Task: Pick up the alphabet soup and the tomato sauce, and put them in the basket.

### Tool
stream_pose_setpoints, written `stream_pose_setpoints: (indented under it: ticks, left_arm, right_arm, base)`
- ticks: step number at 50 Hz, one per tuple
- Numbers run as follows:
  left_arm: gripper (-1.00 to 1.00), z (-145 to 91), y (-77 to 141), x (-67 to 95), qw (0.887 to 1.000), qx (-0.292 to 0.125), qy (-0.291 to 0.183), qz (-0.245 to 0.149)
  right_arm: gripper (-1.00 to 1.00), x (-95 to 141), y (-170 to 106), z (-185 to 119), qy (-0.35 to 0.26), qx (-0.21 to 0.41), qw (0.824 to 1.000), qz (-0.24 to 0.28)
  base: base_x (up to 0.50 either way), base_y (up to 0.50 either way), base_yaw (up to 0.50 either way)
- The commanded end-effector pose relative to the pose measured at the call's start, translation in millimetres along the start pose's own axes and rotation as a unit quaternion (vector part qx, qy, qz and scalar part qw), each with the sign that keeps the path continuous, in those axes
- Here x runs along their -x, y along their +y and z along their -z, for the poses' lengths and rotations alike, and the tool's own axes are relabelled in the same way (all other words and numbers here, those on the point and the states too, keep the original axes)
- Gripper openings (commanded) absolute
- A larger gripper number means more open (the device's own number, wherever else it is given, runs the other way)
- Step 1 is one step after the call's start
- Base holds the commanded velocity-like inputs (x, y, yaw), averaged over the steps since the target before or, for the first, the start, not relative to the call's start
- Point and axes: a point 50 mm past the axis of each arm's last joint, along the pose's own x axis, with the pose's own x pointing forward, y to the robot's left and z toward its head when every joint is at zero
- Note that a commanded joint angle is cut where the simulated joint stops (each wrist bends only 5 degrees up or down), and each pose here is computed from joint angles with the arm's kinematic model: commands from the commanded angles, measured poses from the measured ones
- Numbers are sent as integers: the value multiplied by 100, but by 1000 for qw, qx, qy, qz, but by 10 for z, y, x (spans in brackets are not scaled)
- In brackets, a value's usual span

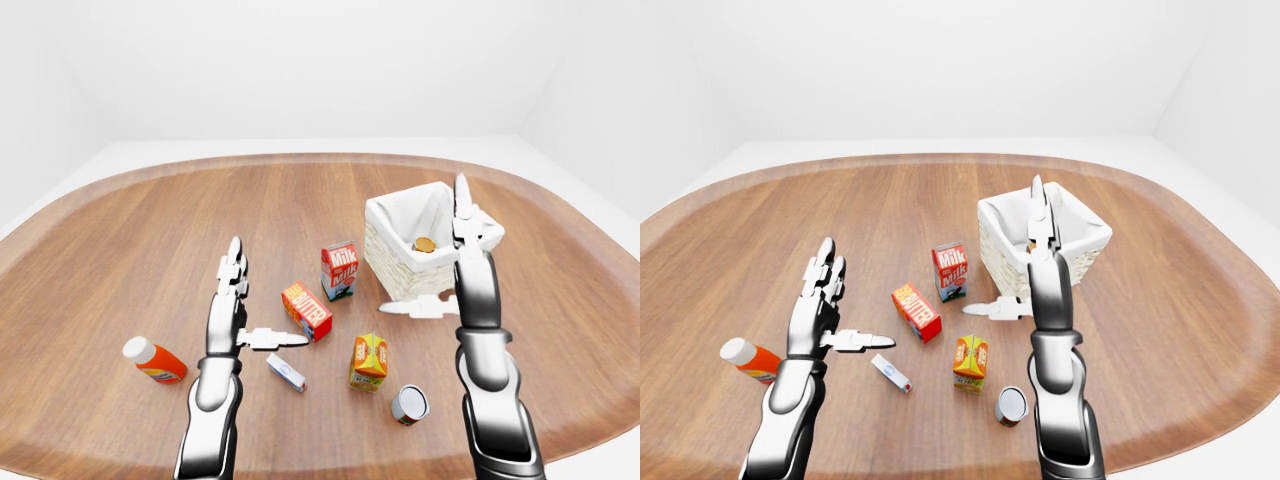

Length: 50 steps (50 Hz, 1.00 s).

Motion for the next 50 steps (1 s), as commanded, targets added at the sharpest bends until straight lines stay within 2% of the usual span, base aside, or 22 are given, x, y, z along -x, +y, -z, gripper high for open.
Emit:
stream_pose_setpoints:
  ticks: [1,2,4,5,7,11,12,14,17,23,27,33,37,38,41,42,44,45,48,49,50]
  left_arm:
    - [100,4,5,8,1000,1,1,-1]
    - [100,25,3,11,1000,1,6,-1]
    - [100,-10,3,6,1000,1,-2,-2]
    - [100,-19,3,7,1000,0,-4,-2]
    - [100,-10,3,8,1000,1,-2,-2]
    - [100,-34,3,12,1000,1,-7,-2]
    - [100,-27,3,13,1000,1,-5,-1]
    - [100,-28,3,12,1000,0,-6,-1]
    - [100,-5,1,13,1000,0,0,-1]
    - [100,27,-1,14,1000,1,6,-2]
    - [100,13,1,11,1000,1,3,-2]
    - [100,7,3,6,1000,1,2,-3]
    - [100,-16,8,-3,1000,1,-3,-4]
    - [100,24,4,5,1000,1,5,-4]
    - [100,-13,11,-6,1000,1,-3,-5]
    - [100,-10,11,-6,1000,1,-2,-5]
    - [100,-10,11,-6,1000,1,-2,-5]
    - [100,-1,11,-8,1000,1,-1,-5]
    - [100,-14,12,-3,1000,2,-3,-5]
    - [100,-19,11,-4,1000,2,-4,-5]
    - [100,-20,12,-2,1000,2,-4,-5]
  right_arm:
    - [100,132,22,43,21,-4,1000,-6]
    - [100,155,34,81,31,-4,1000,-5]
    - [100,152,5,-21,12,-8,1000,-4]
    - [100,204,47,76,36,-7,999,-6]
    - [100,203,42,23,26,-8,1000,-8]
    - [100,283,78,171,63,-8,998,-8]
    - [100,254,47,62,40,-12,999,-9]
    - [100,307,92,154,63,-12,998,-13]
    - [100,272,72,12,33,-16,999,-18]
    - [100,363,131,52,52,-22,998,-27]
    - [100,370,114,-21,39,-25,998,-29]
    - [100,510,181,191,95,-20,995,-32]
    - [100,502,151,122,83,-25,996,-32]
    - [100,547,171,197,102,-22,994,-33]
    - [100,534,147,134,90,-25,995,-32]
    - [100,581,175,210,109,-23,993,-33]
    - [100,584,177,216,110,-23,993,-33]
    - [100,580,169,127,96,-30,994,-35]
    - [100,690,229,202,123,-26,991,-41]
    - [100,664,203,112,105,-31,993,-41]
    - [100,733,237,195,128,-26,991,-43]
  base:
    - [0,0,0]
    - [0,0,0]
    - [0,0,0]
    - [0,0,0]
    - [0,0,0]
    - [0,0,0]
    - [0,0,0]
    - [0,0,0]
    - [0,0,0]
    - [0,0,0]
    - [0,0,0]
    - [0,0,0]
    - [0,0,0]
    - [0,0,0]
    - [0,0,0]
    - [0,0,0]
    - [0,0,0]
    - [0,0,0]
    - [0,0,0]
    - [0,0,0]
    - [0,0,0]
